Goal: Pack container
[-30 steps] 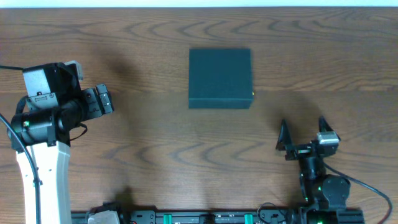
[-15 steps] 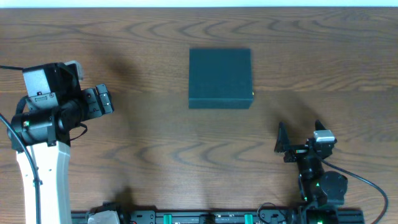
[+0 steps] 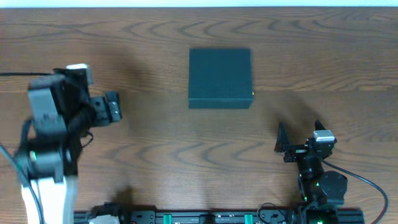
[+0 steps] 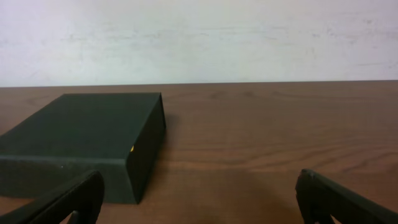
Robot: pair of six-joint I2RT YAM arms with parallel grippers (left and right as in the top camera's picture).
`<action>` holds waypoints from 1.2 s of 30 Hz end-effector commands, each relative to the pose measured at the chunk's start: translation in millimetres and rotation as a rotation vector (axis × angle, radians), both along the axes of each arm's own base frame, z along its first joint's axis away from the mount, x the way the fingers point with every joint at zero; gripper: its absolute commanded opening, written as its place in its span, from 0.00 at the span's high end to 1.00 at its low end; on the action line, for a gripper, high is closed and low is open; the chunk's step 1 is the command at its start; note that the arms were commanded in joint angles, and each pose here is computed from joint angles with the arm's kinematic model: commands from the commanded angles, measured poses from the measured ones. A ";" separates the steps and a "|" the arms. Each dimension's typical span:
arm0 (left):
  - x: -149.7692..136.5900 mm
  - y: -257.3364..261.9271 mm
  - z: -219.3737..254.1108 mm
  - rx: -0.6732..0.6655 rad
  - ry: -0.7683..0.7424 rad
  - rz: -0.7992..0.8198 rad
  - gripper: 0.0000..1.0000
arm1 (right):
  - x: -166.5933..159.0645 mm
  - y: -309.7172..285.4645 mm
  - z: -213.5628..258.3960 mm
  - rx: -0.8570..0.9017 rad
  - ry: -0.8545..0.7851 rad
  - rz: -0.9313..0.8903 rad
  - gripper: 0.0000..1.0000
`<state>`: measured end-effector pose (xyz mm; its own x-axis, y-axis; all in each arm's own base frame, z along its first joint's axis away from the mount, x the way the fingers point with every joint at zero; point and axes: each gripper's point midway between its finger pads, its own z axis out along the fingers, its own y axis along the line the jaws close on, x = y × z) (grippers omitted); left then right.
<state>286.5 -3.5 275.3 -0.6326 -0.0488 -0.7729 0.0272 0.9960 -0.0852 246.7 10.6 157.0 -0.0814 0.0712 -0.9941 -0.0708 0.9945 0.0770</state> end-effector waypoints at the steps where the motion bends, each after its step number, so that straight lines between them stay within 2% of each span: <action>1: -8.8 -10.3 4.4 0.089 -0.151 -0.076 0.05 | 0.1 -1.0 -2.1 0.012 0.008 -0.007 0.01; 4: -14.1 -24.4 19.2 0.066 -0.446 -0.110 0.05 | 0.1 -0.9 -2.1 0.012 0.008 -0.007 0.01; 7: -21.0 -26.5 28.2 0.058 -0.634 -0.108 0.05 | 0.1 -1.0 -2.1 0.012 0.008 -0.007 0.01; 12: -38.1 -20.4 23.1 0.071 -0.891 -0.067 0.05 | 0.1 -1.0 -2.1 0.012 0.008 -0.007 0.01; 14: -41.5 -18.5 13.7 0.074 -0.920 -0.054 0.05 | 0.1 -1.0 -2.1 0.012 0.008 -0.007 0.01; 22: -41.6 -12.8 -56.9 0.083 -0.868 -0.024 0.05 | 0.1 -1.0 -2.1 0.012 0.008 -0.007 0.01; 28: -39.9 -5.1 -96.0 0.104 -0.706 0.009 0.05 | 0.1 -1.0 -2.1 0.012 0.008 -0.007 0.01; 32: -43.2 -4.8 -140.9 0.105 -0.523 0.001 0.05 | 0.1 -0.9 -2.1 0.012 0.008 -0.007 0.01; 36: -42.9 -1.6 -140.5 0.108 -0.522 0.020 0.05 | 0.1 -1.0 -2.1 0.012 0.008 -0.007 0.01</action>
